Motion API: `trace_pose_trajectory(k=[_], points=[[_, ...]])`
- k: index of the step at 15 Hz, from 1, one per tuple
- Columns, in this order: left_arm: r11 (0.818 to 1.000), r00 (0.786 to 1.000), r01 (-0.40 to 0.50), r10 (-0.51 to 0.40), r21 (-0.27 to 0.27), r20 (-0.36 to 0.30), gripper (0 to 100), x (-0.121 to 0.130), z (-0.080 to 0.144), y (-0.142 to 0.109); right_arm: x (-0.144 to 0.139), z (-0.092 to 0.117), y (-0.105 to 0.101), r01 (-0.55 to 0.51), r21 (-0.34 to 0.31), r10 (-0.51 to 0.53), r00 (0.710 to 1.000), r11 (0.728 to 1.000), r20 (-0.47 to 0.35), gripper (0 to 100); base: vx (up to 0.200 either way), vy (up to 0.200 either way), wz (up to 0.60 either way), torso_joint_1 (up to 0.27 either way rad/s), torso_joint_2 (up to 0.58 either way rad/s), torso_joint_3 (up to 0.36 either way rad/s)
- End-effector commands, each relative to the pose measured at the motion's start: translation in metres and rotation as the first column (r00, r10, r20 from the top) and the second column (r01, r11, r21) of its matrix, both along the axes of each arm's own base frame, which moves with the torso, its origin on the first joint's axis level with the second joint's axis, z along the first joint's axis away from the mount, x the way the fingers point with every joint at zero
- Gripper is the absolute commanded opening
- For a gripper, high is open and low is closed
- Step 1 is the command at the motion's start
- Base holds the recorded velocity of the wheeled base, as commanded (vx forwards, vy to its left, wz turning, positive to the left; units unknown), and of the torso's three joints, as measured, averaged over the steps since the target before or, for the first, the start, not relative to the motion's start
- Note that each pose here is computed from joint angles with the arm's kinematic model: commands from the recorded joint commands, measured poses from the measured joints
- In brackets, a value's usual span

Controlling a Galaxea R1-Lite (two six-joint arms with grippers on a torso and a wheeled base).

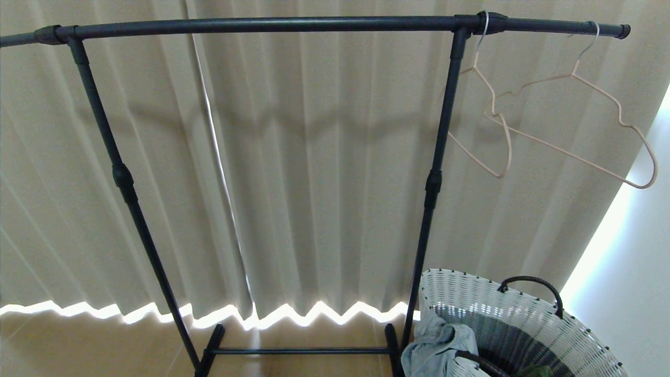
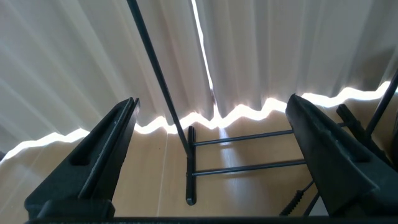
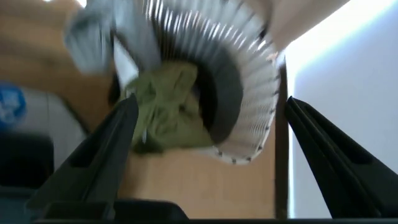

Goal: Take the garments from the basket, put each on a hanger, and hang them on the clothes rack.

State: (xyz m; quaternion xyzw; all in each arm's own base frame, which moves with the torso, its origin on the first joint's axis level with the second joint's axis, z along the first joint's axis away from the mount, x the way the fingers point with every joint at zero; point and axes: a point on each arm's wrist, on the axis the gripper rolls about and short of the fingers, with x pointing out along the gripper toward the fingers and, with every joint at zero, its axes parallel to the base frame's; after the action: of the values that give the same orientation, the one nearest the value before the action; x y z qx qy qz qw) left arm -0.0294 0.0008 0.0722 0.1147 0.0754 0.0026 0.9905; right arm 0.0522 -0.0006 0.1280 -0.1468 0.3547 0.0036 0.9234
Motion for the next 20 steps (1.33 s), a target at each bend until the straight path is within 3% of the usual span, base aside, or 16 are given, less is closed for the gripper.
trace_pose_trajectory(k=[1, 3, 4, 6, 11, 14, 17, 20], points=[[1.000, 1.000, -0.001, 0.001, 0.001, 0.001, 100, 0.000, 0.000, 0.000, 0.055, -0.026, 0.003, -0.091, -0.061, 0.067, 0.947, 0.994, -0.314, 100, 0.000, 0.000, 0.00, 0.000, 0.00, 0.000], [1.000, 1.000, -0.001, 0.001, 0.001, -0.001, 100, 0.000, 0.000, 0.000, 0.062, -0.034, 0.003, -0.142, -0.079, 0.102, 0.919, 0.987, -0.380, 100, 0.000, 0.000, 0.00, 0.000, 0.00, 0.000], [1.000, 1.000, -0.001, 0.001, 0.001, 0.001, 100, 0.000, 0.000, 0.000, 0.072, -0.043, 0.004, -0.189, -0.087, 0.131, 0.885, 0.978, -0.447, 100, 0.000, 0.000, 0.00, 0.000, 0.00, 0.000], [1.000, 1.000, 0.001, -0.001, -0.001, 0.001, 100, 0.000, 0.000, 0.000, 0.085, -0.058, 0.006, -0.219, -0.080, 0.150, 0.849, 0.972, -0.507, 100, 0.000, 0.000, 0.00, 0.000, 0.00, 0.000], [1.000, 1.000, -0.001, 0.001, -0.001, -0.001, 100, 0.000, 0.000, 0.000, 0.101, -0.087, 0.019, -0.295, -0.076, 0.208, 0.811, 0.952, -0.547, 100, 0.000, 0.000, 0.00, 0.000, 0.00, 0.000], [1.000, 1.000, -0.001, 0.001, -0.001, 0.002, 100, 0.000, 0.000, 0.000, 0.115, -0.104, 0.020, -0.288, -0.085, 0.191, 0.800, 0.954, -0.570, 100, 0.000, 0.000, 0.00, 0.000, 0.00, 0.000], [1.000, 1.000, -0.001, 0.001, -0.001, 0.001, 100, 0.000, 0.000, 0.000, 0.127, -0.116, 0.016, -0.243, -0.142, 0.125, 0.820, 0.959, -0.559, 100, 0.000, 0.000, 0.00, 0.000, 0.00, 0.000], [1.000, 1.000, 0.001, -0.001, -0.001, 0.001, 100, 0.000, 0.000, 0.000, 0.134, -0.121, 0.013, -0.219, -0.160, 0.101, 0.837, 0.963, -0.537, 100, 0.000, 0.000, 0.00, 0.000, 0.00, 0.000]])
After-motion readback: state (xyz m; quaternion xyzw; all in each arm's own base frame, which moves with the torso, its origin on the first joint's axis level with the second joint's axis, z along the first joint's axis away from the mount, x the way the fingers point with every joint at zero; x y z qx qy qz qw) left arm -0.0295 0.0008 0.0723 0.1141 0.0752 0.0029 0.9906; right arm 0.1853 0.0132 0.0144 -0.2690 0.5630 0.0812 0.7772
